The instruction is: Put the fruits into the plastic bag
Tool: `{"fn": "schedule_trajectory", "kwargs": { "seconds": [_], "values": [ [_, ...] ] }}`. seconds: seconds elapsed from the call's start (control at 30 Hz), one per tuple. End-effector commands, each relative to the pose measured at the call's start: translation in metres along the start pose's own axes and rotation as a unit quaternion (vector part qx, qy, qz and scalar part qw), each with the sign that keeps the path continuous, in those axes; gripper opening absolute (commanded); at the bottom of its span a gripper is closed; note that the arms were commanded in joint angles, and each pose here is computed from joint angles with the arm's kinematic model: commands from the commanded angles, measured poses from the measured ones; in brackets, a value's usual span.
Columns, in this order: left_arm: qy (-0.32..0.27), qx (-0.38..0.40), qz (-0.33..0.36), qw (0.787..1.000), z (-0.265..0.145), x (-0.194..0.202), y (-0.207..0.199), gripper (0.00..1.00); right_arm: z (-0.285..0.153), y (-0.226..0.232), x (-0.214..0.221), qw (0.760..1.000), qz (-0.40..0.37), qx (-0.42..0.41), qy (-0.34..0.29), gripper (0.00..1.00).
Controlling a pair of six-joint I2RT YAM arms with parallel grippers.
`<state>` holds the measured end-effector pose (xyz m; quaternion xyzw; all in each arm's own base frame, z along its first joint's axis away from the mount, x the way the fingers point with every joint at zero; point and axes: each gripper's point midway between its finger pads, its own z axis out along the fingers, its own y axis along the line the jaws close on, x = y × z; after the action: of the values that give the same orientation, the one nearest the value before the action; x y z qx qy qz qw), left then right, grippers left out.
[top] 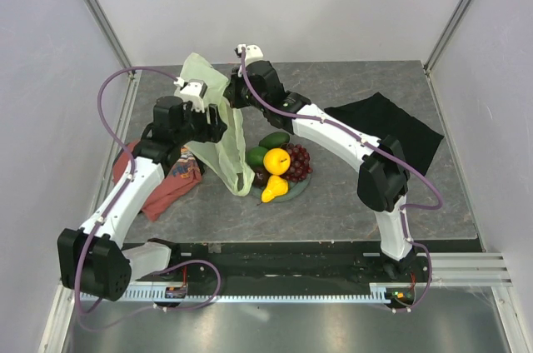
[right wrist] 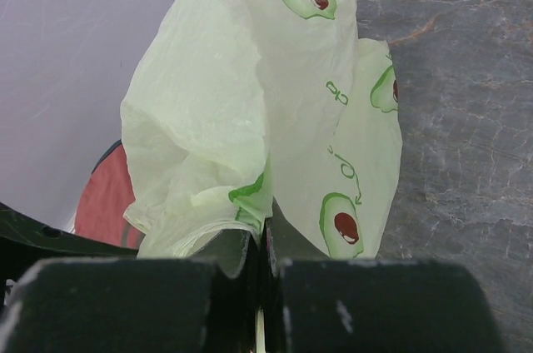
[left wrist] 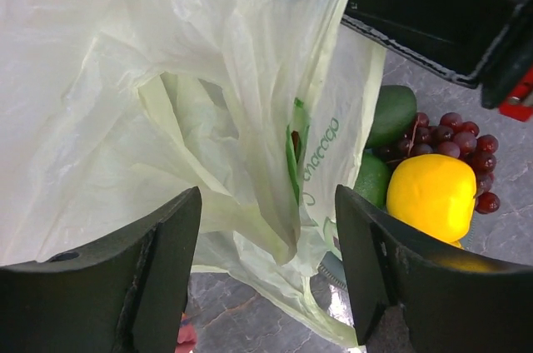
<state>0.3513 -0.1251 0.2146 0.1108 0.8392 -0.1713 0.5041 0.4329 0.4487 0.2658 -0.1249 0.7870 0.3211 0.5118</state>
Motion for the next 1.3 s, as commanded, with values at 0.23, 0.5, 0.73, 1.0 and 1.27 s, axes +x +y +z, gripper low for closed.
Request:
{"fn": "schedule_trajectory", "kwargs": {
  "seconds": [0.23,0.5,0.73,1.0,1.27],
  "values": [
    [-0.027,0.028,0.022,0.999,0.019,-0.025,-0.008,0.41,-0.004,0.01,-0.024,0.999,0.013,-0.035,-0.015,0.0],
    [-0.054,-0.011,0.056,0.997,-0.016,-0.056,0.001,0.02,0.001,-0.015,-0.011,1.0,-0.004,-0.016,-0.001,0.0],
    [-0.027,-0.02,0.087,0.996,-0.036,-0.078,0.002,0.02,-0.016,-0.02,-0.016,0.999,-0.04,-0.022,0.007,0.69],
    [-0.023,-0.027,0.07,0.997,-0.038,-0.071,0.014,0.02,-0.101,-0.061,-0.004,0.996,-0.059,0.068,0.018,0.95],
    [-0.008,-0.06,0.058,0.997,-0.039,-0.053,0.033,0.02,-0.163,-0.085,0.113,0.987,-0.048,0.097,0.118,0.96]
  ]
}}
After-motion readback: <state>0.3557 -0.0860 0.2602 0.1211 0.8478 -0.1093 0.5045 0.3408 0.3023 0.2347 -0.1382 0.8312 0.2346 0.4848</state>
